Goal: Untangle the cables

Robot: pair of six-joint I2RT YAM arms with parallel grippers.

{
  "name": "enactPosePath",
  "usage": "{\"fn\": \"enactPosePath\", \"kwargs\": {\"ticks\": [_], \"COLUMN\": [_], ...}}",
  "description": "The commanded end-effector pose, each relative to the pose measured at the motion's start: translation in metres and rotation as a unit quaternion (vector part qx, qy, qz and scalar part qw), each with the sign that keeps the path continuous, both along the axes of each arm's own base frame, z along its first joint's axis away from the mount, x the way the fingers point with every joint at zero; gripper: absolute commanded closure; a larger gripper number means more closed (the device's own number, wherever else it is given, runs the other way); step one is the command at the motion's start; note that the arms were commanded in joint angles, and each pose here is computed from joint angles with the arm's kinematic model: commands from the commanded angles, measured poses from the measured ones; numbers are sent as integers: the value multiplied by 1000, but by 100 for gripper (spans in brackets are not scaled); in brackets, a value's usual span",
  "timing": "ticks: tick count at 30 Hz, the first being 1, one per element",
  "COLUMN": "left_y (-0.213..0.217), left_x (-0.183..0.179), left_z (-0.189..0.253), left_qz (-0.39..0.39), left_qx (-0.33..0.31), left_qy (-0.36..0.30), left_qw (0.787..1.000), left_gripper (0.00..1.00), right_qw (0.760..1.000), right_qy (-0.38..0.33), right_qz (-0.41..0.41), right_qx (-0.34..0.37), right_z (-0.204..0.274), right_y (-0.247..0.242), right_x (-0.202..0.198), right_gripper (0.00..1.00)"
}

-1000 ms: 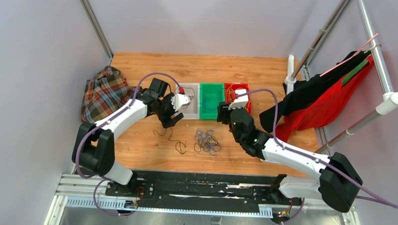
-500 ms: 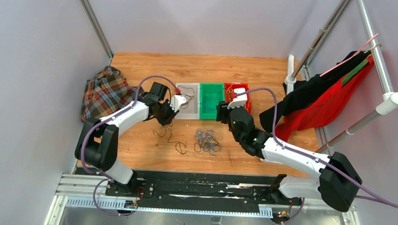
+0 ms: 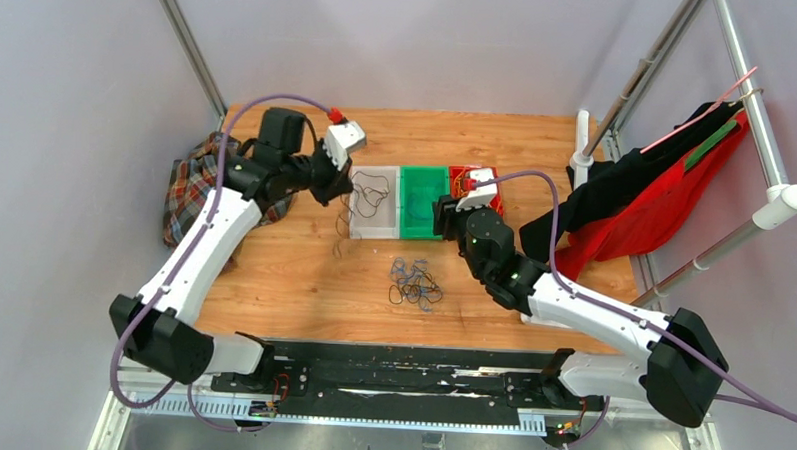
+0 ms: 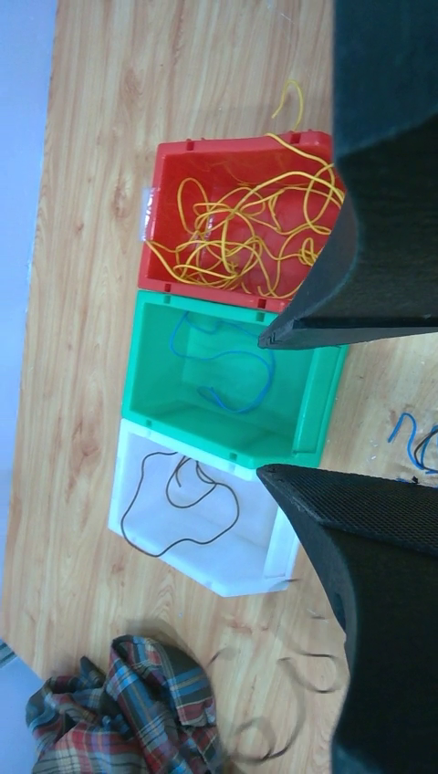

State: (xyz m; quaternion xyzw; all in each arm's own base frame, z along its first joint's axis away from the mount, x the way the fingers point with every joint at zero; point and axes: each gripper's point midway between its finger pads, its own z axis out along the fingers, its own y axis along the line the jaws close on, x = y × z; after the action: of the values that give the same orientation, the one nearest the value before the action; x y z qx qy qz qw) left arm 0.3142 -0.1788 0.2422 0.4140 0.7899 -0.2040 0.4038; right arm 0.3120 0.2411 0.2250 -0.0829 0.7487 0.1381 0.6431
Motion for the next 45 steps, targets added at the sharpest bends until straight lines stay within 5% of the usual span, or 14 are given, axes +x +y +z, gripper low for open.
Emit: {"fn": "enactPosePath", "kwargs": {"ticks": [1,21,45], "left_y": [-3,-17,-24], "left_x": [-6,99,166], "left_z": [53,120,54], "left_qz": [-3,39,64], "left_qx": [-30,-33,6], "left_qy": [-30,-168,-169], "left_qw": [999,985,983], "left_gripper": [100,100,100], "right_qw": [999,999,999], "right_qy": [-31,-31,-31], "right_qz": [5,-17,-32], "right_qx": [9,-5,-7], "right_z": [30,27,20], "right_y": [8,3,-9], "right_x": [6,12,13], "right_gripper": [50,50,50]}}
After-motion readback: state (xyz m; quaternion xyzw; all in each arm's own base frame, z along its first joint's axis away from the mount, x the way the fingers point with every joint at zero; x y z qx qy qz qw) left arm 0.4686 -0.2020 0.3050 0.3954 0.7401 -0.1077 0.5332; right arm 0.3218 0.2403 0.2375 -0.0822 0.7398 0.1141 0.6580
